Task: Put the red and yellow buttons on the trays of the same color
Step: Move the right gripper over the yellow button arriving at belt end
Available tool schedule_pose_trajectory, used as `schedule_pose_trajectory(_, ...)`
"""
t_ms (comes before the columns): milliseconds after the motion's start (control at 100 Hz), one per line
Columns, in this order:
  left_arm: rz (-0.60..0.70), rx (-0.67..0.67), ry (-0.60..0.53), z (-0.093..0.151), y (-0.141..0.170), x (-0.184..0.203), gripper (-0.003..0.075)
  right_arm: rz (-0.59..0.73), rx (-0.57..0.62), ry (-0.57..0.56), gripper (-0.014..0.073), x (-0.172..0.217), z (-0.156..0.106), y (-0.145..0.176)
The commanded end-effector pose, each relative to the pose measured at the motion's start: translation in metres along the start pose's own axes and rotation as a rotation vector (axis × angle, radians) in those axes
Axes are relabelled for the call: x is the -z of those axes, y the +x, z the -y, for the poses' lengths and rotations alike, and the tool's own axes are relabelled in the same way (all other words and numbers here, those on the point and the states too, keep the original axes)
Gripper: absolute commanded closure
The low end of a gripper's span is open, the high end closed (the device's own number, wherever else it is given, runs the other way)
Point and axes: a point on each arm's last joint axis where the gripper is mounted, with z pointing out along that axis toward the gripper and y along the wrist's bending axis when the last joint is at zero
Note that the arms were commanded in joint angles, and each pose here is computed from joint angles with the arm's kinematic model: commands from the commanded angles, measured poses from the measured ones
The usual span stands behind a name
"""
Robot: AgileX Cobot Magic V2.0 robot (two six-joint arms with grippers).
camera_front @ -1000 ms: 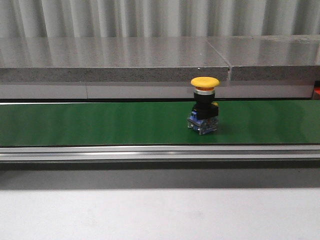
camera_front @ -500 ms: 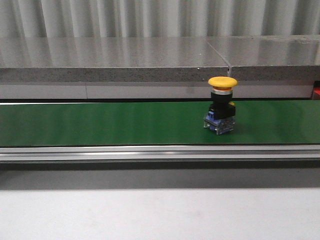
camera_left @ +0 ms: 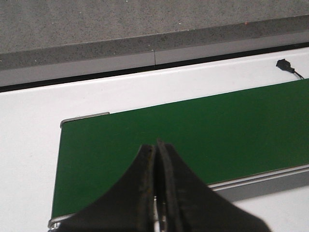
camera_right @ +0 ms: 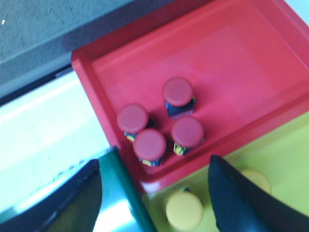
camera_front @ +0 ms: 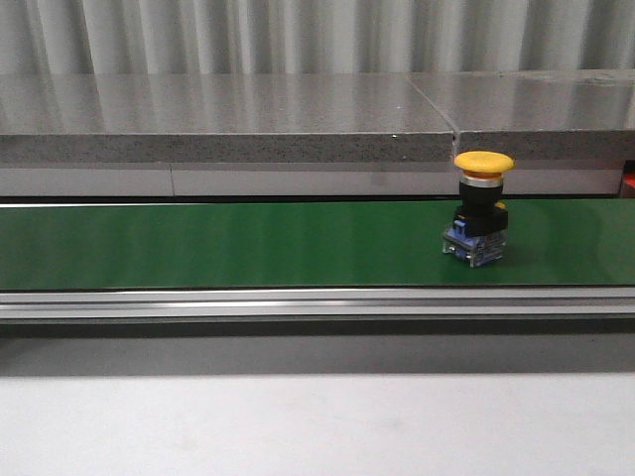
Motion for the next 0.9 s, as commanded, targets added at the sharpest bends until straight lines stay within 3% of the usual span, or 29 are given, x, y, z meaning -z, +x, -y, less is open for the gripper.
schedule_pose_trajectory(0, 0.101, 0.013, -0.003, 0.0, -0.015, 0.004, 0.0741, 0.128, 0.026, -0.024, 0.0111, 0.028, -0.004, -0.001)
schedule_pose_trajectory(310, 0.101, 0.013, -0.003, 0.0, -0.015, 0.004, 0.0741, 0.067, 0.101, -0.074, 0.0111, 0.037, -0.02, 0.035)
schedule_pose_trajectory(890, 0.101, 0.013, -0.003, 0.0, -0.015, 0.004, 0.0741, -0.136, 0.393, -0.24, 0.0111, 0.048, -0.083, 0.076)
